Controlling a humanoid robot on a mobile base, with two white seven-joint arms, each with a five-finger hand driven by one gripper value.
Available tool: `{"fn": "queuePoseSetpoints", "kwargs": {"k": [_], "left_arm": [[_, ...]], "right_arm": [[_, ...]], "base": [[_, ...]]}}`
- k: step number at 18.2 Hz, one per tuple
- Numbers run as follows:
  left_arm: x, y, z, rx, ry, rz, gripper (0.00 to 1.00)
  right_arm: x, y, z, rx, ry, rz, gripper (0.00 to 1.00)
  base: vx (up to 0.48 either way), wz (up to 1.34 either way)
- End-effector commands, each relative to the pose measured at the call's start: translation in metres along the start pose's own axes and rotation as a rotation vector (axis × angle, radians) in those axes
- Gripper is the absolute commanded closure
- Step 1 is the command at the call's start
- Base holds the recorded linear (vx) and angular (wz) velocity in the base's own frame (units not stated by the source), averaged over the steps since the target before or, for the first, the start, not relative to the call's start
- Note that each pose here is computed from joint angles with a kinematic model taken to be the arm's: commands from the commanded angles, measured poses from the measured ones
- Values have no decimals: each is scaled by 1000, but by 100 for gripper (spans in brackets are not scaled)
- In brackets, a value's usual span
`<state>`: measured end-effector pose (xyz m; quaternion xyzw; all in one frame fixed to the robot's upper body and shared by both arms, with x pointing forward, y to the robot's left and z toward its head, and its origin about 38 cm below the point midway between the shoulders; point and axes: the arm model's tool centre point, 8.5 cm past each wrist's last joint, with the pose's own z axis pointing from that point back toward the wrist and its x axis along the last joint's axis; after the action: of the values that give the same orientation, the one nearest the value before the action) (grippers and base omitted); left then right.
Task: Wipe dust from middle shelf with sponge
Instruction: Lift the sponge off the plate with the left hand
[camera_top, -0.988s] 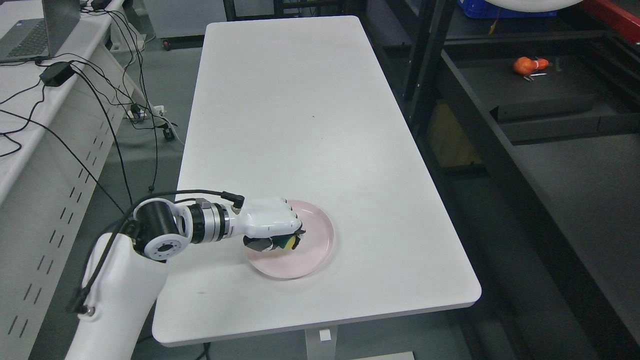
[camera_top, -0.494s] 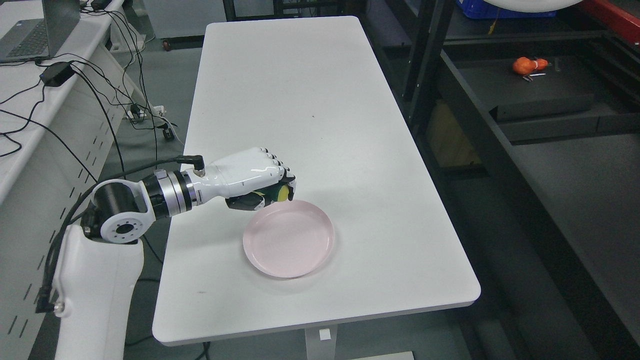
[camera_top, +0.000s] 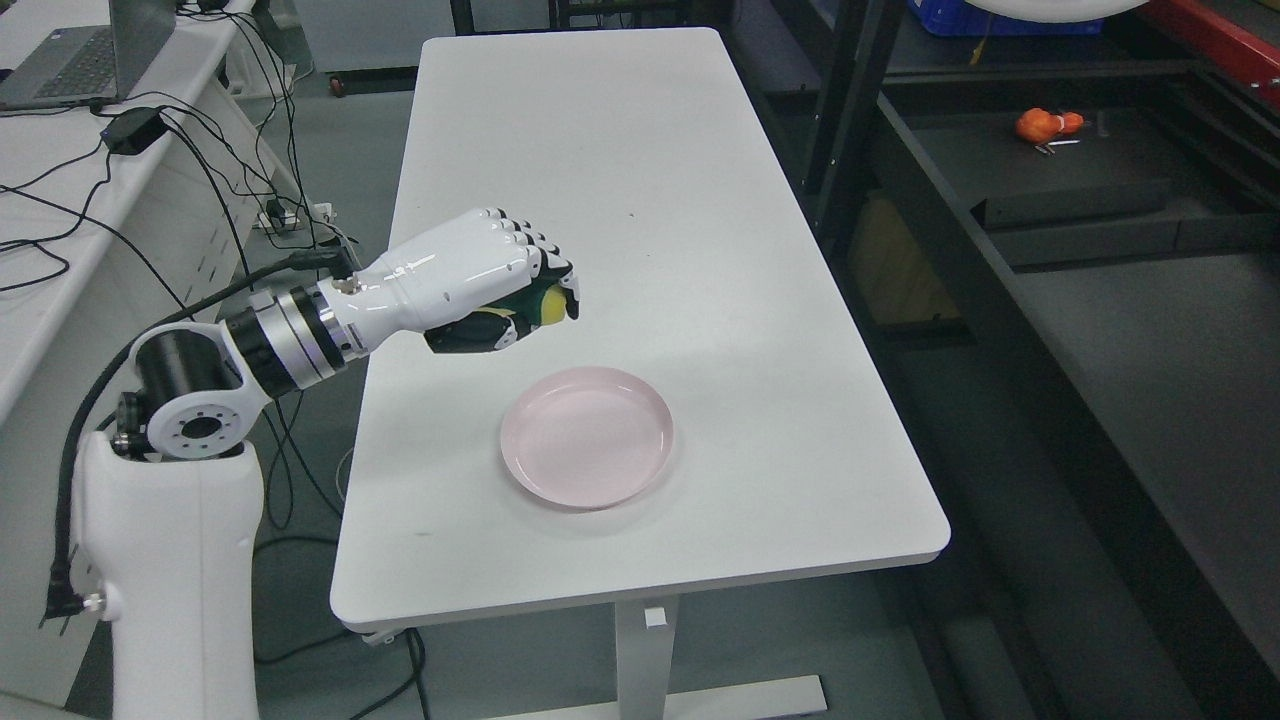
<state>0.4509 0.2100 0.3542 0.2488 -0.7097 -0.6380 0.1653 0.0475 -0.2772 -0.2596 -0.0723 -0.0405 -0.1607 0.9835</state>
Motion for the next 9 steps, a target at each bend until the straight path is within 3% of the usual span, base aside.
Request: {"fn": "queuePoseSetpoints", "kwargs": {"k": [1, 9], "left_arm": [[19, 32, -14, 108, -48, -38, 97], [39, 22, -38, 47, -126, -55, 97]], "right_arm": [[2, -10, -1, -17, 50, 3, 0], [2, -10, -1, -15, 50, 3, 0]], "base": [[-196, -115], [-249, -324]]}}
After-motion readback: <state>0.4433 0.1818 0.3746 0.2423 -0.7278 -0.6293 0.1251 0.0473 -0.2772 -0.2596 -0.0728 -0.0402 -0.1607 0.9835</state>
